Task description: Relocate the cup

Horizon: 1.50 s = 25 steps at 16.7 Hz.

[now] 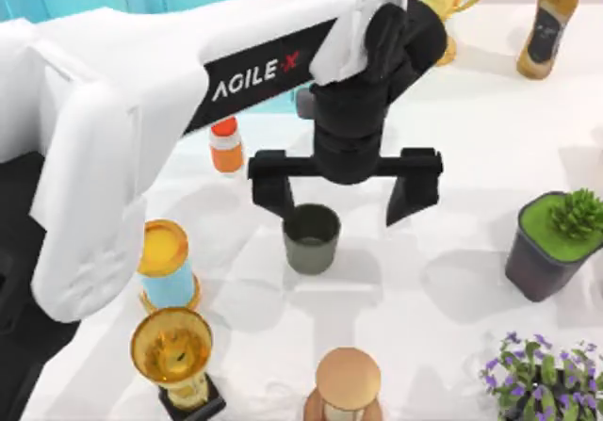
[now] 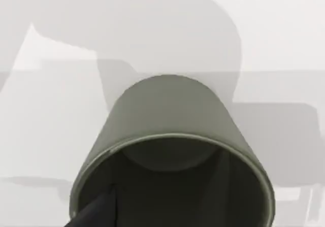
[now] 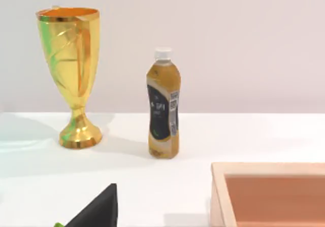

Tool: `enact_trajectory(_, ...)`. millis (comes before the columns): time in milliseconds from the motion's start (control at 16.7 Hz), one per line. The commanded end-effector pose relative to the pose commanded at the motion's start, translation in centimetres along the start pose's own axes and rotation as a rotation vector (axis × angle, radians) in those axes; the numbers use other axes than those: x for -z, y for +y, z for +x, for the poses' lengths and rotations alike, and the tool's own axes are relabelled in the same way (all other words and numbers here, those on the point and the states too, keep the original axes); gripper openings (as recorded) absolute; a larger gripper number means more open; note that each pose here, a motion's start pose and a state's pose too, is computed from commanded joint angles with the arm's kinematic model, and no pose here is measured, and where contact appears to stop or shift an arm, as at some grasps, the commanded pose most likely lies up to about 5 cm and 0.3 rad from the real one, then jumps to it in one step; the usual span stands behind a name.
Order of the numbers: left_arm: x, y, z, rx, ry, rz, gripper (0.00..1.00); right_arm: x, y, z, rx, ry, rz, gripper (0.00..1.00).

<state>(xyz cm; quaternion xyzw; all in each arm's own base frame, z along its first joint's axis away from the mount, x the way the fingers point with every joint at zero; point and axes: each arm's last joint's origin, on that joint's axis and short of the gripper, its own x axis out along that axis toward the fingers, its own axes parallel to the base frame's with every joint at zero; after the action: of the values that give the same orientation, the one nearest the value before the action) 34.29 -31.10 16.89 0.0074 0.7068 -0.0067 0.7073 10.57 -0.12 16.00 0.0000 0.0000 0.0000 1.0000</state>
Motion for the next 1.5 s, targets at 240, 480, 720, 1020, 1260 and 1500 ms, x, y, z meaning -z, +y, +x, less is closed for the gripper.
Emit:
enact_trajectory(240,0.3,0.2,3.0,-0.001,0.001,0.0,1.0,0.0,0.0,0.0,0.0,0.0,0.0,1.0)
enact_trajectory(480,0.3,0.2,3.1,-0.001,0.001,0.0,1.0,0.0,0.0,0.0,0.0,0.0,0.0,1.0)
enact_trajectory(720,0.3,0.2,3.1,-0.001,0.001,0.0,0.7,0.0,0.0,0.0,0.0,0.0,0.0,1.0)
enact_trajectory(1020,0.3,0.2,3.1,-0.001,0.001,0.0,0.32,0.0,0.0,0.0,0.0,0.0,0.0,1.0)
enact_trajectory(1260,0.3,0.2,3.1,-0.001,0.001,0.0,0.02,0.0,0.0,0.0,0.0,0.0,0.0,1.0)
enact_trajectory(1500,0.3,0.2,3.1,-0.001,0.001,0.0,0.0,0.0,0.0,0.0,0.0,0.0,0.0,1.0)
